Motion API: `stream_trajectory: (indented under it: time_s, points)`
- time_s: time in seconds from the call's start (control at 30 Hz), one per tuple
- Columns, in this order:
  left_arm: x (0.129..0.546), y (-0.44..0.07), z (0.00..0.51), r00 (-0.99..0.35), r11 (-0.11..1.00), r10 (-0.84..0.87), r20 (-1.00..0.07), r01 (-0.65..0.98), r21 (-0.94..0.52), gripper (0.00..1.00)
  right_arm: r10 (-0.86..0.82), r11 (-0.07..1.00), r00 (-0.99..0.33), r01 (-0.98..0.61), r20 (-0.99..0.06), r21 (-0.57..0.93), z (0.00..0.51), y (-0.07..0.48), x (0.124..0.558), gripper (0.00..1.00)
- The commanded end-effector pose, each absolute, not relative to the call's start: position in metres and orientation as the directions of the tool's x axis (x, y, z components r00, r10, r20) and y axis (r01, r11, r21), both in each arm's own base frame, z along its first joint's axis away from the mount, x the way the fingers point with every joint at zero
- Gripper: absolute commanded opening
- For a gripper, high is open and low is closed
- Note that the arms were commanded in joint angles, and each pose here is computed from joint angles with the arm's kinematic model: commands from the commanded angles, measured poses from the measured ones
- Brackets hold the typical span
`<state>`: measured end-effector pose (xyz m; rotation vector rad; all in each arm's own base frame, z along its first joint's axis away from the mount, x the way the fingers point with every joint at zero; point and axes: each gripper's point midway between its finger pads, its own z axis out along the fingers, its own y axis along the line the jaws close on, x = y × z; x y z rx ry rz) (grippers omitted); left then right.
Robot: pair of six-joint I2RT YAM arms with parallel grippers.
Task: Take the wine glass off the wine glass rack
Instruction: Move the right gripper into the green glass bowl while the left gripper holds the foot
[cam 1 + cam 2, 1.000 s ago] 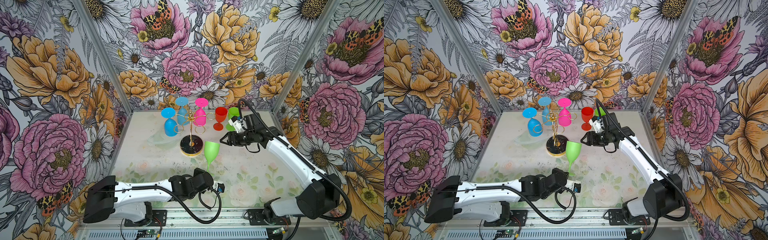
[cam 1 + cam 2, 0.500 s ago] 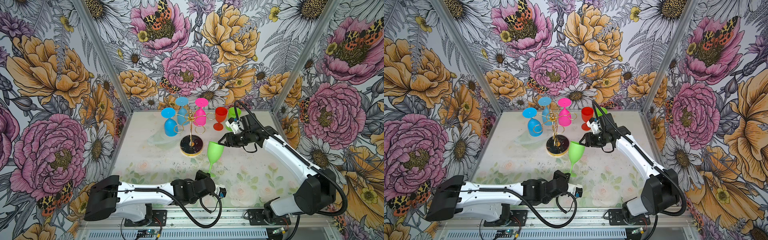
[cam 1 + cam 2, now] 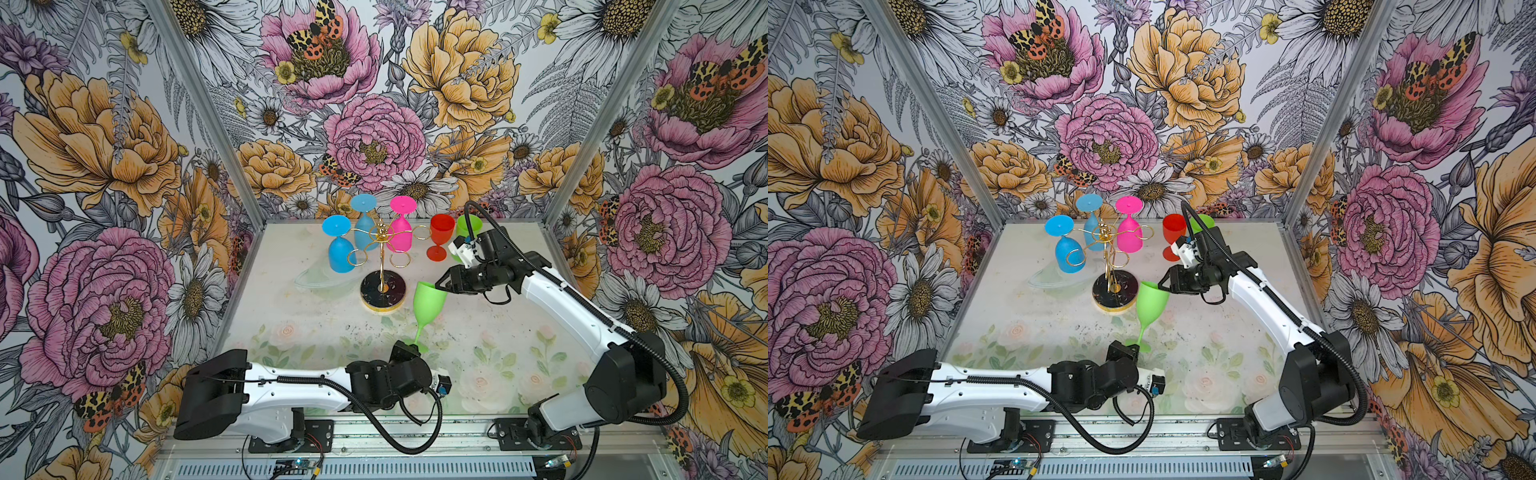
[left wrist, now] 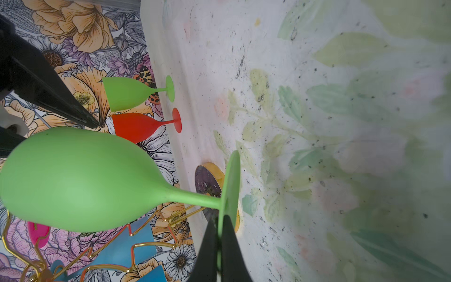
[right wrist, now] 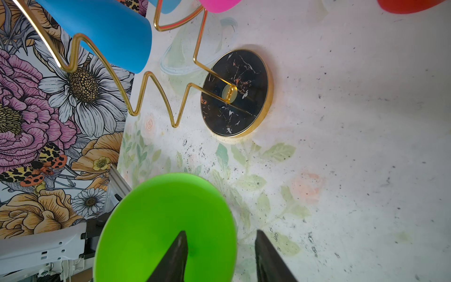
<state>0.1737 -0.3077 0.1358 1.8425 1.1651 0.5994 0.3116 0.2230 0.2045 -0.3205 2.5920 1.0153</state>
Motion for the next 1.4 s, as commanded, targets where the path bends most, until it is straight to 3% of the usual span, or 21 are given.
stream_trajectory:
  time_s: [0.0,0.73,1.17,1.37]
  points:
    - [0.184,-0.311,0.159,0.408,-0.103,0.909,-0.089,0.424,0.9,0.0,-0.113,0.704,-0.921,-0.34,-0.374,0.624,0.203,0.23,0.307,0.44]
    - [0.193,-0.304,0.162,0.343,-0.064,0.936,-0.077,0.382,0.922,0.0,-0.091,0.748,-0.924,-0.309,-0.37,0.588,0.195,0.222,0.312,0.41]
    - [0.197,-0.306,0.171,0.336,-0.045,0.939,-0.076,0.339,0.94,0.0,-0.094,0.71,-0.929,-0.315,-0.358,0.629,0.201,0.228,0.31,0.41]
    - [0.201,-0.31,0.172,0.335,-0.048,0.94,-0.063,0.312,0.949,0.0,-0.104,0.699,-0.93,-0.32,-0.352,0.639,0.2,0.23,0.308,0.37]
